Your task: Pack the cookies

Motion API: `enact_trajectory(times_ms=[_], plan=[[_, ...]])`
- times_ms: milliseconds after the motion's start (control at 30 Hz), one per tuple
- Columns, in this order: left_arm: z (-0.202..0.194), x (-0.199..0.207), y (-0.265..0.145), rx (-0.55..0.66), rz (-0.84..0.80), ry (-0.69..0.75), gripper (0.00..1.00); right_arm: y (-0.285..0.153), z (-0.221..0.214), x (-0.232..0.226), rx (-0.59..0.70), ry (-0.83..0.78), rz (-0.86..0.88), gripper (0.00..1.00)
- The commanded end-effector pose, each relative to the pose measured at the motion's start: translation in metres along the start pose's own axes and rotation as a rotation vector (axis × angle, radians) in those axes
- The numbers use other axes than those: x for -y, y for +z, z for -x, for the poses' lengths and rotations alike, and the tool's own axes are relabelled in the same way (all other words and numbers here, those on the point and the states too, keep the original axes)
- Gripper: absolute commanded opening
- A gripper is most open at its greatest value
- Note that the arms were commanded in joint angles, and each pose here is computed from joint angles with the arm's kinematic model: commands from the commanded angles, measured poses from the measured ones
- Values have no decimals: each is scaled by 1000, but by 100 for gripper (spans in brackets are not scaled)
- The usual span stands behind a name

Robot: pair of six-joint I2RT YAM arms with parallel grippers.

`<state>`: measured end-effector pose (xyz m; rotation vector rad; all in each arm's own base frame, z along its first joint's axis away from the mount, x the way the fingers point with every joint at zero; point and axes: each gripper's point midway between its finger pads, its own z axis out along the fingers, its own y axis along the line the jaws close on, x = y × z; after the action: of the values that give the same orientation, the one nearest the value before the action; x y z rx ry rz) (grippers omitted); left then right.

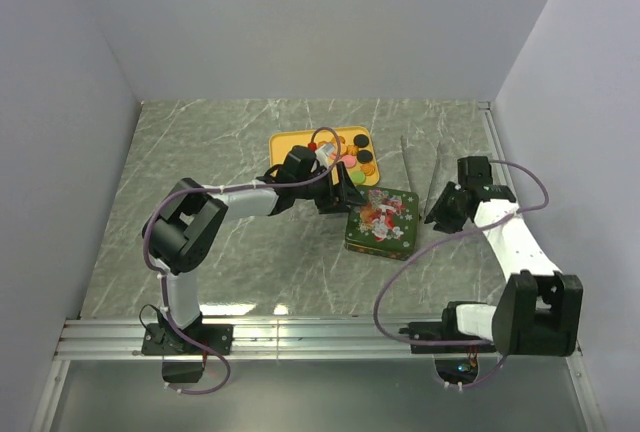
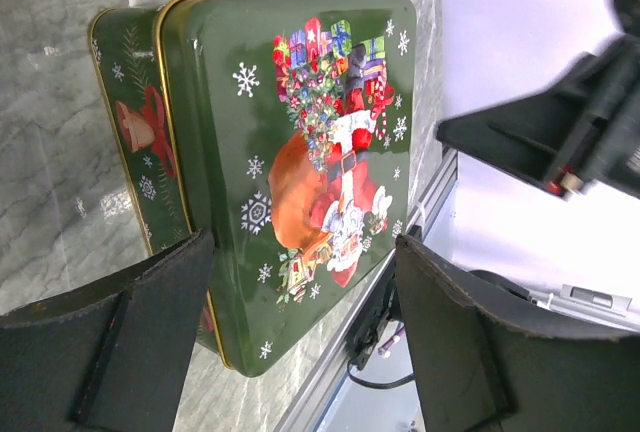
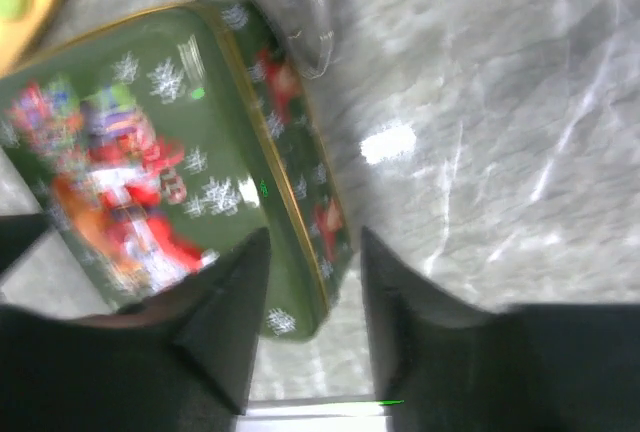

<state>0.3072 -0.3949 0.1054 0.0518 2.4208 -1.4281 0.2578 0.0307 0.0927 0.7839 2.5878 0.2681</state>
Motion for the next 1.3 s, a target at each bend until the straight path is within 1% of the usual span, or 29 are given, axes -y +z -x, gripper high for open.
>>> enact_trajectory(times_ms=[0,33,100,133,233,333,433,533,667,967,1267], plan=[[4,14,2,-14,-24,47,78,17,2,14,-38,87,3,35],[5,15,0,-13,-23,52,78,20,1,14,-48,115,25,29],[4,16,-1,-14,-16,59,78,27,-2,12,-75,167,81,23],[3,17,-3,-19,-10,60,78,29,-1,16,-77,206,84,15],[4,17,-7,-15,2,69,78,34,-1,17,-90,234,97,6],[1,16,-10,-21,15,72,78,43,-8,15,-133,254,118,2],[0,16,-13,-25,27,73,78,51,-12,6,-165,280,175,0],[0,13,-15,-28,50,73,78,60,-20,3,-204,302,205,0],[-2,9,-15,-31,68,67,77,71,-26,5,-244,304,197,0],[0,5,-13,-23,77,58,77,80,-28,-4,-285,273,213,0],[-5,-1,-19,-17,104,49,77,86,-33,-33,-321,210,236,0]])
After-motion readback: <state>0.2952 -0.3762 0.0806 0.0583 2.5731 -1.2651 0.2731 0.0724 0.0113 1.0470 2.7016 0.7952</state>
